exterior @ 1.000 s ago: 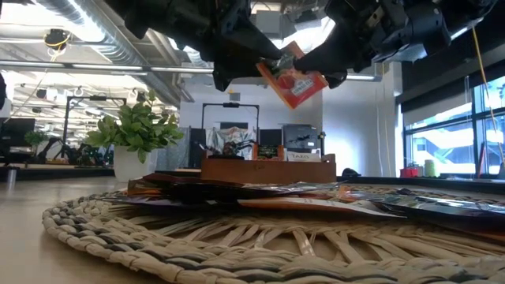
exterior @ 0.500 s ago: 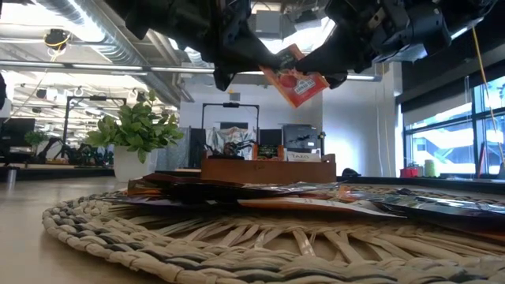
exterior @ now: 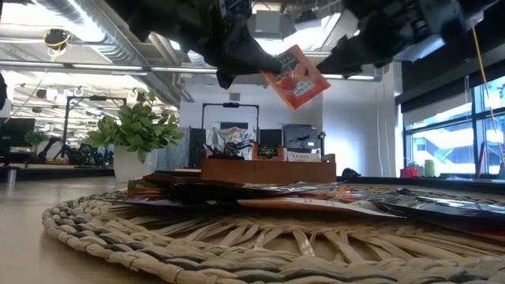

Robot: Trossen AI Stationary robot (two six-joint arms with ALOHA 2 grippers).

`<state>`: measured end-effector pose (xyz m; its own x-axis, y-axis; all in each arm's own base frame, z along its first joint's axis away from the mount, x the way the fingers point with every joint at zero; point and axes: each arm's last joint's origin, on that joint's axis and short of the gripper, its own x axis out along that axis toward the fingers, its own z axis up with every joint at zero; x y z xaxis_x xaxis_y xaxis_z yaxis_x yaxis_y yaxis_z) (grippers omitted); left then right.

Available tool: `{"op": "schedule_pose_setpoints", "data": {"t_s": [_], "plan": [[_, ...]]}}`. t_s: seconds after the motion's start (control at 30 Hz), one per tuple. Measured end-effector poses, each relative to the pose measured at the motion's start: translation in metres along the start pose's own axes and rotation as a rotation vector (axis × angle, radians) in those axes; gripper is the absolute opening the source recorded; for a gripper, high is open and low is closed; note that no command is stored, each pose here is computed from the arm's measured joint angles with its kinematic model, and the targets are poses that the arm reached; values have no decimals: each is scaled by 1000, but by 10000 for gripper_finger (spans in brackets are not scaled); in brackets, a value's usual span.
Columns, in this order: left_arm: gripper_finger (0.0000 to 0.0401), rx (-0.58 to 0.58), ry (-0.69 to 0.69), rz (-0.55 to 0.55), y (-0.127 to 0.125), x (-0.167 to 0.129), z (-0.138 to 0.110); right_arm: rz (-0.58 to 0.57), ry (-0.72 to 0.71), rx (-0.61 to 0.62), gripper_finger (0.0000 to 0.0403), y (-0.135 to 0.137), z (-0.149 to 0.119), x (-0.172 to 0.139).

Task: Pick & Place Tea
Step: Put the orange and black tea bag into the middle section of the wooden organizer

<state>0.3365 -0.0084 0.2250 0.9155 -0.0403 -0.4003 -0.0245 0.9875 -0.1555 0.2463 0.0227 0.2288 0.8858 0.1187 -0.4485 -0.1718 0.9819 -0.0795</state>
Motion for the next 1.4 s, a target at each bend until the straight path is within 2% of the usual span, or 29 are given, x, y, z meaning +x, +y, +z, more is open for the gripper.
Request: {"op": "schedule_pose_setpoints", "data": {"t_s": [0.27, 0.47, 0.6, 0.93, 1.17, 1.4], "plan": [[3, 16, 185, 131, 34, -10, 41, -18, 38, 58, 170, 1, 2, -44], [3, 47, 250, 208, 69, -23, 74, -18, 45, 45, 171, 1, 2, -47], [3, 38, 332, 190, 93, -16, 86, -15, 68, 25, 171, 1, -1, -42], [3, 73, 565, 187, 130, 16, 86, -6, 166, 32, 171, 2, -14, -23], [3, 89, 641, 195, 148, 35, 71, -3, 205, 33, 171, 2, -19, -14], [3, 105, 683, 190, 153, 48, 58, -2, 223, 32, 171, 2, -22, -11]]}}
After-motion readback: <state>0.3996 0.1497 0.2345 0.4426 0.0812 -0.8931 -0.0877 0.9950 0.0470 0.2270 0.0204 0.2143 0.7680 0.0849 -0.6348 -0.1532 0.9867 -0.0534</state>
